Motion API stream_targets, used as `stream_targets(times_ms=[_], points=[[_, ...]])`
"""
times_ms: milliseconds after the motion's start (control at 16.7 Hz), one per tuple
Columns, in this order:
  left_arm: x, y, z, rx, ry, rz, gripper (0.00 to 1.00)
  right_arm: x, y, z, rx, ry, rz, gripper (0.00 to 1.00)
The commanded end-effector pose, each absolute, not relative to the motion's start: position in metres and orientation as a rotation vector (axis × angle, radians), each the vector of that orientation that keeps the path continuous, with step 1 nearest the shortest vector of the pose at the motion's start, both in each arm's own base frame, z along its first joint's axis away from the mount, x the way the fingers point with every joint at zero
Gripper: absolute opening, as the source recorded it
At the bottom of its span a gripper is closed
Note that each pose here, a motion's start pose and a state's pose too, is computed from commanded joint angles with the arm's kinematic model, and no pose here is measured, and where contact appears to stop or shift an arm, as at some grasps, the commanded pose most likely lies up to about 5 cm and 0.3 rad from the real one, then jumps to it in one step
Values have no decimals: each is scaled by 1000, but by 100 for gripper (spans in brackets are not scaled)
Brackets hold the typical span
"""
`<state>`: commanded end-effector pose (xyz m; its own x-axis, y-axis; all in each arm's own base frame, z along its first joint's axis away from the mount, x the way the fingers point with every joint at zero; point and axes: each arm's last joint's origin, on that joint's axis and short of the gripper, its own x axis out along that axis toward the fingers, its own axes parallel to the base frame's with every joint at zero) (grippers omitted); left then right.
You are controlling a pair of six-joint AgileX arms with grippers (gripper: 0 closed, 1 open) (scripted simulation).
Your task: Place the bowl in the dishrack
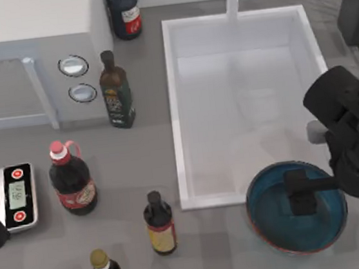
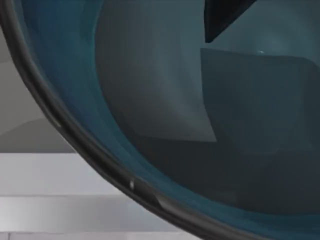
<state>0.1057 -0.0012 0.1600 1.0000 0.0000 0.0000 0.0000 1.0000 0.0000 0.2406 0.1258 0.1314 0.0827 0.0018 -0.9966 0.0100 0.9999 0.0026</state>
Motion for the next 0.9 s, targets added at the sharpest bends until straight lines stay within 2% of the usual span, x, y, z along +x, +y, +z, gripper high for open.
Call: stream_targets(times_ms=[120, 900], points=[[106, -1, 160, 0, 0, 0, 100, 241, 126, 131, 10, 1488, -6, 100], [106, -1, 160, 0, 0, 0, 100, 241, 126, 131, 10, 1488, -6, 2]])
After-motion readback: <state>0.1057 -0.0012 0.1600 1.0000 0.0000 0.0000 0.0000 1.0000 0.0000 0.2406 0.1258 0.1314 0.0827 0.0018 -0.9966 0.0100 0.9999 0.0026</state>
